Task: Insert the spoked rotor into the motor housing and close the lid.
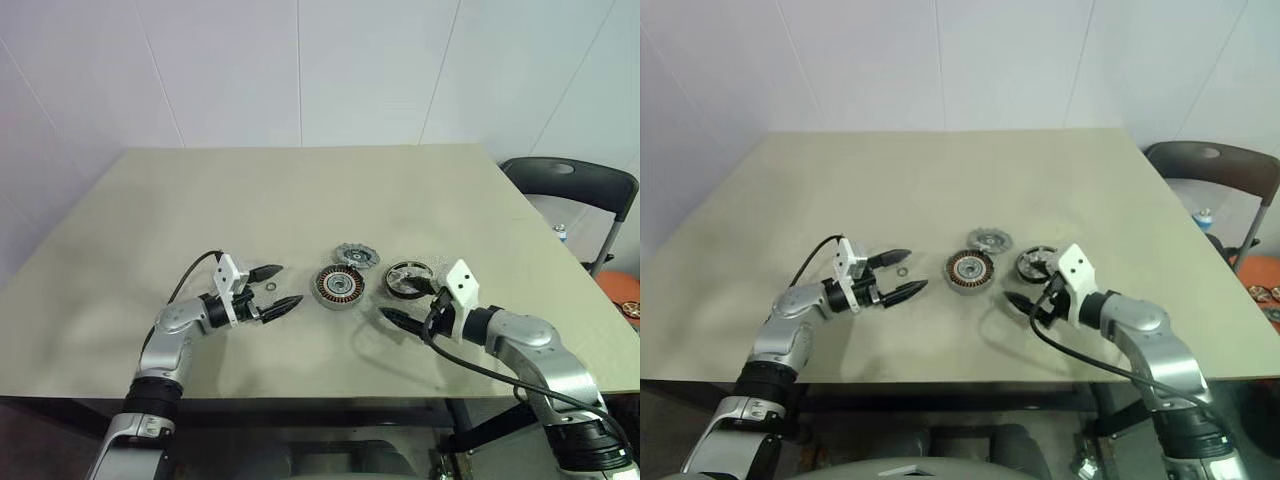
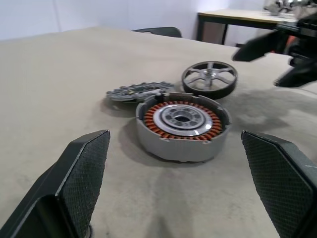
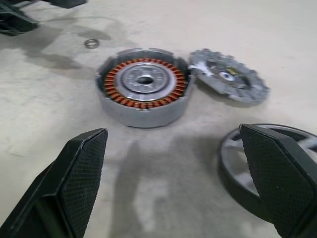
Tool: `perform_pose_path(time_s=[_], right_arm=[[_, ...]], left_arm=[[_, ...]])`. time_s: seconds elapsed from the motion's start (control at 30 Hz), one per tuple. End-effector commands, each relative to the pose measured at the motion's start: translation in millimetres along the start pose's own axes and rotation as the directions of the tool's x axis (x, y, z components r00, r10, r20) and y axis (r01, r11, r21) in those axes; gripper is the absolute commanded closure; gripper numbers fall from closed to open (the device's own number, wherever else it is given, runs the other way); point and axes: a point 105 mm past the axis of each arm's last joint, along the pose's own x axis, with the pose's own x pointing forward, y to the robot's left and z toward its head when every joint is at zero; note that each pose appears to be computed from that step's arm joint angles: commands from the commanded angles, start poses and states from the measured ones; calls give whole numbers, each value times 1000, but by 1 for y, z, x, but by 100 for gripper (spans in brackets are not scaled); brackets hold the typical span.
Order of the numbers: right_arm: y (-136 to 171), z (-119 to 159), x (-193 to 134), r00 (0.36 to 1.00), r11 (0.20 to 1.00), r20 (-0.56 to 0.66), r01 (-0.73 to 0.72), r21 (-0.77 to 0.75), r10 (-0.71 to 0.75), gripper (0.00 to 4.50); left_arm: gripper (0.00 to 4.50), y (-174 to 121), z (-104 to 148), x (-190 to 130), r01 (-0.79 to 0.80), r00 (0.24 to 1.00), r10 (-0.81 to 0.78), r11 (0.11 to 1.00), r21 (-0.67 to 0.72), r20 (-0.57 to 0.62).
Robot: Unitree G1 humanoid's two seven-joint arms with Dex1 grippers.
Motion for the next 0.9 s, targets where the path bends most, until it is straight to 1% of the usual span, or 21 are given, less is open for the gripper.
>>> perform_pose_path(time_s=[0.03, 0.5, 0.57, 0.67, 0.9], right_arm=[[-5, 10, -2, 999, 999, 39, 26, -30, -25, 5], [-2, 9, 4, 999, 999, 44, 21, -26, -20, 5], [-2, 8, 5, 999, 999, 45, 20, -27, -19, 5], [0, 9, 7, 999, 999, 50, 20, -24, -19, 5], [9, 6, 10, 998, 1000, 62, 27, -2, -26, 5]], left_arm=[[0, 2, 13, -1, 18, 999, -19, 999, 48, 28], [0, 7, 11, -8, -18, 1000, 18, 999, 47, 11], [0, 13, 8, -9, -56, 998, 56, 997, 59, -5], [0, 30, -5, -13, -158, 983, 168, 980, 121, -78], [0, 45, -20, -12, -241, 956, 257, 963, 121, -141]])
